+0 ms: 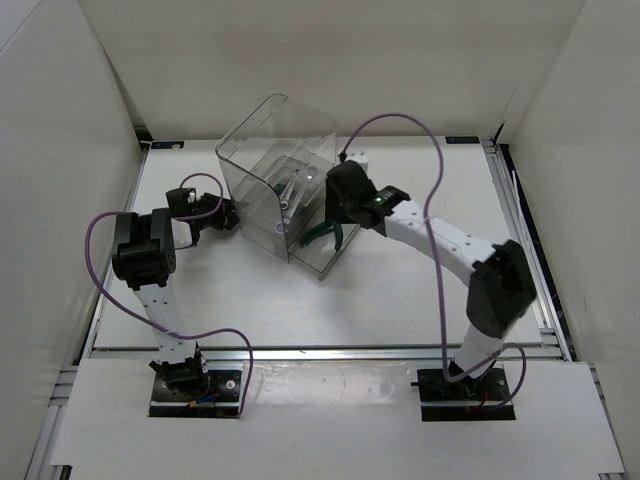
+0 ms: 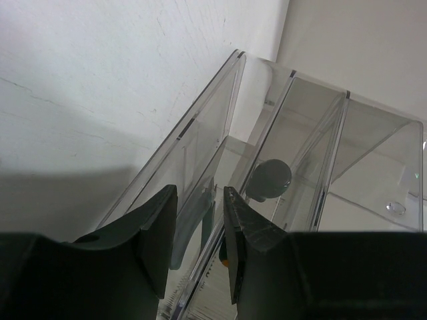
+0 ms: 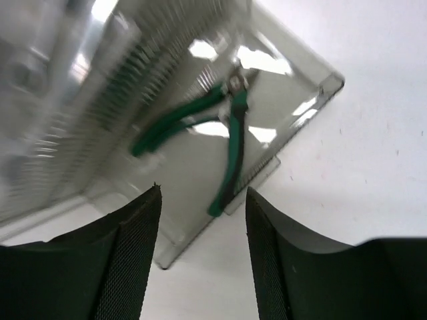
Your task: Sort the tools into containers
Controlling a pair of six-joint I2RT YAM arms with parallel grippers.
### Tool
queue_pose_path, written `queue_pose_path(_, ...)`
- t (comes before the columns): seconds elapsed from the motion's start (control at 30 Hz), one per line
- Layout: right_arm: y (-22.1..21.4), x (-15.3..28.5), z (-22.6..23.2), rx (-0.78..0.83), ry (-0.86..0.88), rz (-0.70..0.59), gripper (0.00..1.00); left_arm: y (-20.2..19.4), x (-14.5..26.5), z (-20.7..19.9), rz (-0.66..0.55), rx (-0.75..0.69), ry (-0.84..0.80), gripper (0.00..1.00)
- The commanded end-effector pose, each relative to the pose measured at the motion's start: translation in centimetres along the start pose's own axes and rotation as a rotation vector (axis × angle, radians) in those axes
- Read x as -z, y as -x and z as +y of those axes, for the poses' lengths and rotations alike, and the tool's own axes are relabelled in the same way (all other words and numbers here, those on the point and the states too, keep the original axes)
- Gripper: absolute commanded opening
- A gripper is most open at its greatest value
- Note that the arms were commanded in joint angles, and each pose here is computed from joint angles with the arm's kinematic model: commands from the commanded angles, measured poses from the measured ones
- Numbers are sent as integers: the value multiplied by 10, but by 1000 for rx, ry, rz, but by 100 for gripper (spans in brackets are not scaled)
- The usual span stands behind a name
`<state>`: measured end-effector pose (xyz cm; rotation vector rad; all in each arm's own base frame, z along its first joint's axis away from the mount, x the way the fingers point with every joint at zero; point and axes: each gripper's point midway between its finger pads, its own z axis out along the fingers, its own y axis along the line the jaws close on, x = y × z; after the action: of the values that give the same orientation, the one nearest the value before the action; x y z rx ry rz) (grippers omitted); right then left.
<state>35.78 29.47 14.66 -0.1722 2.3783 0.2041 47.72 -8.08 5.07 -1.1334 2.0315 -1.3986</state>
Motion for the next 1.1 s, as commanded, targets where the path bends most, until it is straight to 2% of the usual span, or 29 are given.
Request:
queue_pose_path(0.0, 62, 36, 4, -170, 144, -212, 56, -9, 13, -26, 15, -47, -47, 45)
queue_pose_path(0.03, 61, 34, -9, -200, 113, -210, 56, -10, 13, -28, 17, -47, -51, 46)
queue_pose_path(0.07, 57, 30, -25, -247, 62, -200, 48, -8, 14, -28, 14, -45, -51, 46)
queue_pose_path(0.13, 33, 18, -46, -294, 17, -118, 27, -8, 13, -30, 12, -50, -57, 46)
queue_pose_path(0.17, 22, 16, -36, -294, 89, -68, 11, -8, 13, -31, 14, -53, -61, 46)
queue_pose_path(0.2, 13, 9, -34, -288, 119, -49, 8, -8, 13, -35, 15, -58, -71, 46)
queue_pose_path(0.27, 1, 8, -22, -266, 164, -16, 8, -8, 12, -34, 15, -52, -71, 46)
queue_pose_path(0.43, -16, -11, 1, -138, 152, 38, 12, -8, 13, -37, 13, -53, -79, 46)
queue_pose_path(0.67, -42, -46, -8, -55, -9, 205, 11, -7, 13, -40, 14, -47, -89, 46)
queue_pose_path(0.8, -54, -58, 5, -13, 36, 276, 10, -7, 13, -39, 14, -38, -89, 46)
queue_pose_path(0.9, -47, -55, 24, -18, 132, 237, 10, -7, 13, -39, 11, -37, -91, 47)
queue_pose_path(1.0, -22, -36, 34, -44, 224, 105, 12, -7, 13, -40, 13, -36, -93, 47)
queue_pose_path(1.07, 8, -18, 27, -75, 217, -39, 16, -7, 12, -38, 11, -33, -89, 47)
